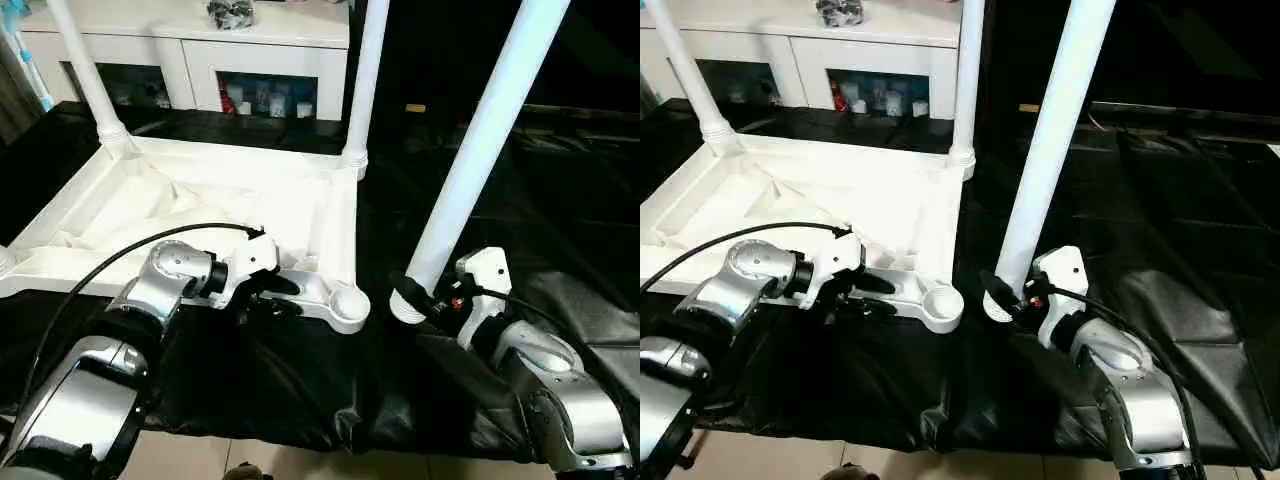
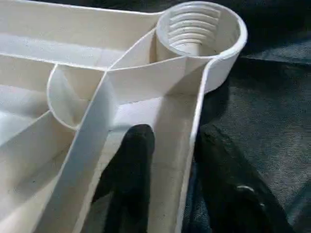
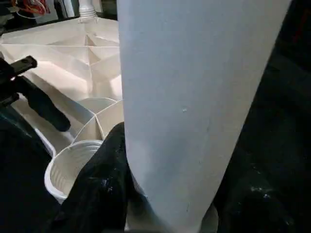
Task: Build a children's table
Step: Pick table leg, then insert table leg to table base
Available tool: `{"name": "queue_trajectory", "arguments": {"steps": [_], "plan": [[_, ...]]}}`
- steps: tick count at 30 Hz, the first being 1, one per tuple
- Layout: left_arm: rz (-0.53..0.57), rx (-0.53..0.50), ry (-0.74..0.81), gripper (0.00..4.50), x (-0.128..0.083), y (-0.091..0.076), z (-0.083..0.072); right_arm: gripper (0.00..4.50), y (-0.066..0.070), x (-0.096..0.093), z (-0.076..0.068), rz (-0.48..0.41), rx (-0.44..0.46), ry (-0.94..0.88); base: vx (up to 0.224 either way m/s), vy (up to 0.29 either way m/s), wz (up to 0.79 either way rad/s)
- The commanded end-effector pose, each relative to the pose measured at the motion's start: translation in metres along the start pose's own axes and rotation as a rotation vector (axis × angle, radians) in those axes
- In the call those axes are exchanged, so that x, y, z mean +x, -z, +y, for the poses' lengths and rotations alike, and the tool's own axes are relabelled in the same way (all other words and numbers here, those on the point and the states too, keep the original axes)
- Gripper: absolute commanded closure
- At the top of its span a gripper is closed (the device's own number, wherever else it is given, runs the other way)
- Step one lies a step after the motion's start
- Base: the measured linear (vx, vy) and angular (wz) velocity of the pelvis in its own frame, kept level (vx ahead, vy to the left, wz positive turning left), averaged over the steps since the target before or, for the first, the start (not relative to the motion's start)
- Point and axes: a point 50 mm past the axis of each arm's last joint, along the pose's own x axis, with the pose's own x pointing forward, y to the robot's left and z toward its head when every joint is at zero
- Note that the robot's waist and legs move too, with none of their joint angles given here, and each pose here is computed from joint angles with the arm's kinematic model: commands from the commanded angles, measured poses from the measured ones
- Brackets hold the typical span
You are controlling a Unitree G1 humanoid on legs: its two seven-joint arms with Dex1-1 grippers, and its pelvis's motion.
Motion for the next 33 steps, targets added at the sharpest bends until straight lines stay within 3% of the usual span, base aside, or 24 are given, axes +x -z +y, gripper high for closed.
{"name": "queue_trajectory", "arguments": {"steps": [1,10,13,17,25,26,28,33], "plan": [[0.021,-0.01,-0.008,3.18,-0.003,0.001,0.003,2.61,-0.004,0.0,0.001,-0.02,-0.019,-0.003,0.0,0.0,0.0],[0.125,-0.057,0.023,3.7,-0.005,0.008,0.003,2.61,-0.004,0.002,0.002,-0.017,-0.028,-0.012,0.0,0.0,0.0],[0.161,-0.082,0.036,4.11,-0.004,0.009,0.002,2.61,-0.006,0.003,0.0,-0.022,-0.029,-0.01,0.0,0.0,0.0],[0.088,-0.152,-0.013,4.29,0.01,-0.003,0.0,2.61,-0.01,0.006,-0.002,-0.03,-0.033,-0.007,0.0,0.0,0.0],[0.067,-0.194,-0.118,4.47,0.036,-0.017,-0.011,2.61,-0.014,0.012,-0.005,-0.031,-0.037,-0.004,0.0,0.0,0.0],[0.067,-0.194,-0.118,4.47,0.036,-0.017,-0.011,2.61,-0.014,0.012,-0.005,-0.031,-0.037,-0.004,0.0,0.0,0.0],[0.042,-0.128,-0.1,4.47,0.049,-0.024,-0.025,2.61,-0.016,0.017,-0.004,-0.031,-0.038,-0.013,0.0,0.0,0.0],[0.021,-0.017,-0.078,4.47,0.053,-0.028,-0.037,2.61,-0.018,0.023,-0.004,-0.033,-0.039,-0.032,0.0,0.0,0.0]]}}
